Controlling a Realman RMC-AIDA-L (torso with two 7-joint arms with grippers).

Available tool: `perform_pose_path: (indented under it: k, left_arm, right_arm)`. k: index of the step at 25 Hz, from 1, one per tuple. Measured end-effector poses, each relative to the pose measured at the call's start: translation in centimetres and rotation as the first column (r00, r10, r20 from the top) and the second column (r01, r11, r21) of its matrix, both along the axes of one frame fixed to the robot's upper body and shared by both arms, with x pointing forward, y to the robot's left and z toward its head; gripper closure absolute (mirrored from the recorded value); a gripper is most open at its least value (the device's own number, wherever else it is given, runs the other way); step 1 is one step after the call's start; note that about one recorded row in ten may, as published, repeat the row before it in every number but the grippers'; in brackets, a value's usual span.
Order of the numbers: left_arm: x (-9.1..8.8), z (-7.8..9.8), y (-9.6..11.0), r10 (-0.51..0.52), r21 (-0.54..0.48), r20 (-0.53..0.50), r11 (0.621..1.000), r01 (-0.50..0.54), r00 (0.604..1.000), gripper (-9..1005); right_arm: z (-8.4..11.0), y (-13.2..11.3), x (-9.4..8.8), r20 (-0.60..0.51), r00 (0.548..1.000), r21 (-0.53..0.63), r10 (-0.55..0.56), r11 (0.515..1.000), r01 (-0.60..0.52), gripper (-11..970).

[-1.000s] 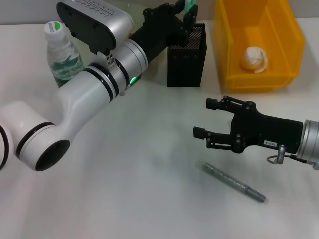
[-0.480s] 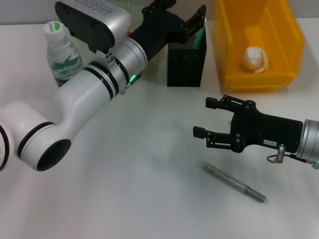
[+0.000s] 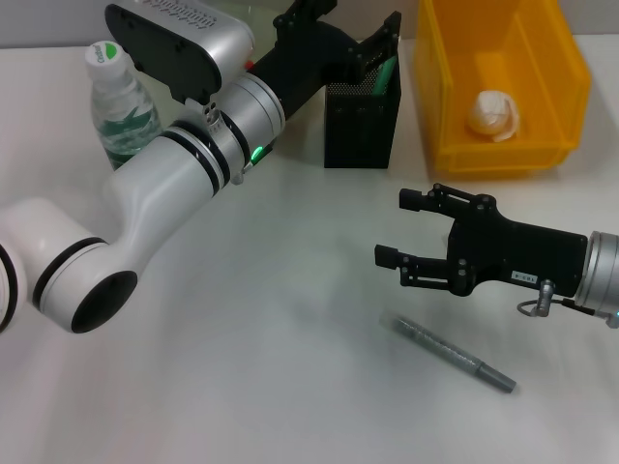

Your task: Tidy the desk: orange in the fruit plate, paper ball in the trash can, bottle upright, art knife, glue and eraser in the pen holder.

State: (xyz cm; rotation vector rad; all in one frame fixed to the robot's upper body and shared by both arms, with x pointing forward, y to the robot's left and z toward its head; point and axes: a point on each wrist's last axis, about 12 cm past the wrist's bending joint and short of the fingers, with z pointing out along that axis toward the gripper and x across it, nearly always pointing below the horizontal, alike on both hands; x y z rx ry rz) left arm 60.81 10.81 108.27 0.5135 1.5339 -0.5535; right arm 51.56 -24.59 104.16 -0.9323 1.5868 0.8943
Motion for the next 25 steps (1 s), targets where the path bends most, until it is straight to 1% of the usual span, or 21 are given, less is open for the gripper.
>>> perform_pose_path:
  k: [16,19,21,25]
  left_arm:
    - [-0.2,-0.1,0.1,0.0,-0.01,-0.006,1.0,0.0,1.0,149]
    - [-0.5,-0.1,-0.3,-0.04,-0.009,-0.008,0.999,0.04,0.999,149]
    - [-0.7,-0.1,-0.3,-0.081,-0.025,-0.013,0.996,0.081,0.997,149]
    - [-1.2,-0.1,1.2,-0.159,-0.087,-0.017,0.984,0.157,0.987,149]
  right_arm:
    - [0.0,0.0,0.0,0.003,1.0,-0.001,0.0,1.0,0.0,217]
    - [0.0,0.0,0.0,0.003,1.0,-0.001,0.001,1.0,-0.001,218]
    - [0.0,0.0,0.0,0.004,1.0,-0.002,0.001,1.0,-0.001,218]
    - [0.0,0.0,0.0,0.005,1.0,-0.002,0.001,1.0,-0.001,219]
